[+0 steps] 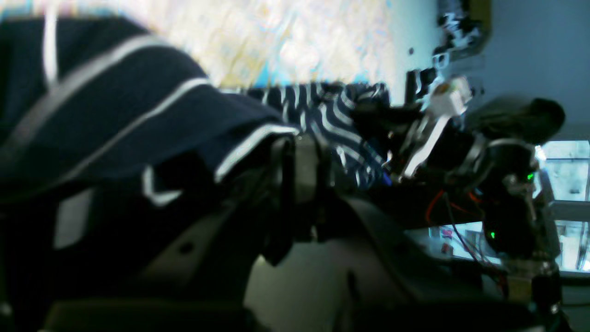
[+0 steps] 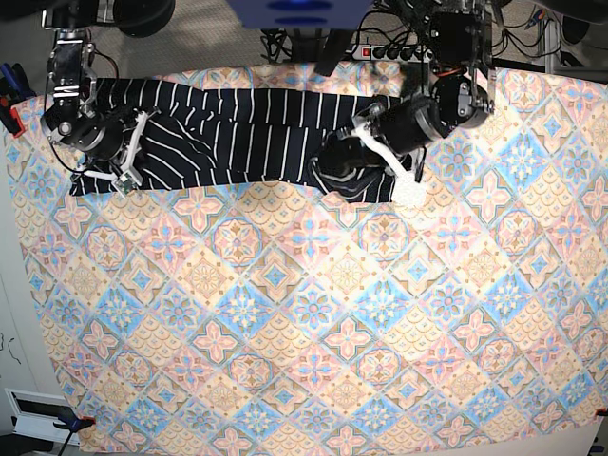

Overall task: Fold the T-shirt properly
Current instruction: 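Lift the shirt's hem end with the left gripper and fold it toward the right gripper, then lay the folded hem end onto the shirt body and release with the left gripper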

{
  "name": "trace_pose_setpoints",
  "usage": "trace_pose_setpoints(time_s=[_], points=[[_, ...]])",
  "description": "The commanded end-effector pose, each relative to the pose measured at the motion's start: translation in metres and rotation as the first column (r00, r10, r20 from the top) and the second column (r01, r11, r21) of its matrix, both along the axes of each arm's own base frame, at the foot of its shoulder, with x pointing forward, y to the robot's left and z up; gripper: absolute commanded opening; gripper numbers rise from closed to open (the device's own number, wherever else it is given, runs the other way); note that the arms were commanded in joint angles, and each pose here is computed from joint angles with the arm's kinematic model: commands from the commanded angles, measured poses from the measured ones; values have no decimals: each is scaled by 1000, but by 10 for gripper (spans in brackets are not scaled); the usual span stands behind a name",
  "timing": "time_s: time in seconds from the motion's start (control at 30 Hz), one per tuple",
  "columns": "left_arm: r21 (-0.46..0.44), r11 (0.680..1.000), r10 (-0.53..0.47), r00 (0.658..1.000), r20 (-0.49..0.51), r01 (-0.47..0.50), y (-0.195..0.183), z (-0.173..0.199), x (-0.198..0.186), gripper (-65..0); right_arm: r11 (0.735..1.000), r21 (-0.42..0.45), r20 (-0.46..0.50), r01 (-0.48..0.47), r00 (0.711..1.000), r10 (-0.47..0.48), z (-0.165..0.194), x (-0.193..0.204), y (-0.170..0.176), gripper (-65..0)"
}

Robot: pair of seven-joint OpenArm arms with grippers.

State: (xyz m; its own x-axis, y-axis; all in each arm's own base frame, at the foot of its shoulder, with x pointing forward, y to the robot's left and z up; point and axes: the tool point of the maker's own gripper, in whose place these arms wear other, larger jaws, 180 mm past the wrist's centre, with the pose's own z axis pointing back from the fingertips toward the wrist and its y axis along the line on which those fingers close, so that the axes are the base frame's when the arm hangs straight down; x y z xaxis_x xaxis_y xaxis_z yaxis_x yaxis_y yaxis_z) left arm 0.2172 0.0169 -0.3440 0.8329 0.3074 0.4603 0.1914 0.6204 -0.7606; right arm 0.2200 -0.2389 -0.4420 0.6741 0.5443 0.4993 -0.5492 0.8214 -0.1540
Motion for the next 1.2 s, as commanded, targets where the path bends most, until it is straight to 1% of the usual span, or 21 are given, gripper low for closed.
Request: trace_pose_setpoints(time_s=[0.0,0.03,0.13,0.2,0.3,0.4,0.5,0.67,0.7,0.77,0.9,0.93,1.0,1.13,1.17], points=[[-22,1000,-16,999,39,16,-5,12,4,-650,1000,-17,40,9,999,-8,12,9,-11,-633],[-30,999,-38,998,52,39,-13,15,6,-650,1000,-24,42,11,999,-10,13,10,-15,-633],[-13,991,-135,989,60,136,-32,18,7,-650,999,-36,43,9,999,-7,15,10,-19,-633],[0,985,-171,984,59,171,-37,18,7,-650,999,-37,43,10,999,-8,15,11,-20,-633],[11,970,-244,965,94,245,-48,22,9,-650,999,-38,43,10,999,-8,15,11,-20,-633],[26,953,-303,950,77,302,-55,16,8,-650,999,-43,43,6,999,-5,16,11,-22,-633],[32,942,-336,939,72,335,-60,15,8,-650,999,-43,44,6,999,-5,16,11,-22,-633],[37,934,-358,930,80,356,-66,17,8,-650,999,-44,50,6,999,-4,18,13,-22,-633],[37,934,-356,931,80,354,-65,17,8,-642,999,-44,50,6,999,-4,18,13,-22,-633],[37,934,-356,931,82,354,-65,17,9,-614,999,-44,51,5,999,-2,18,14,-21,-633],[39,934,-358,929,92,356,-66,20,10,-529,999,-44,53,1,999,2,18,14,-20,-633],[43,933,-359,927,110,356,-66,25,12,-513,999,-42,53,1,999,1,18,14,-20,-633],[42,932,-363,923,129,360,-68,31,12,-501,999,-42,52,0,999,2,18,14,-19,-633],[59,925,-380,900,213,376,-67,46,15,-500,999,-42,53,-1,999,3,18,14,-19,-633],[65,929,-368,900,232,363,-63,50,18,-500,999,-42,52,-1,999,3,18,13,-19,-633]])
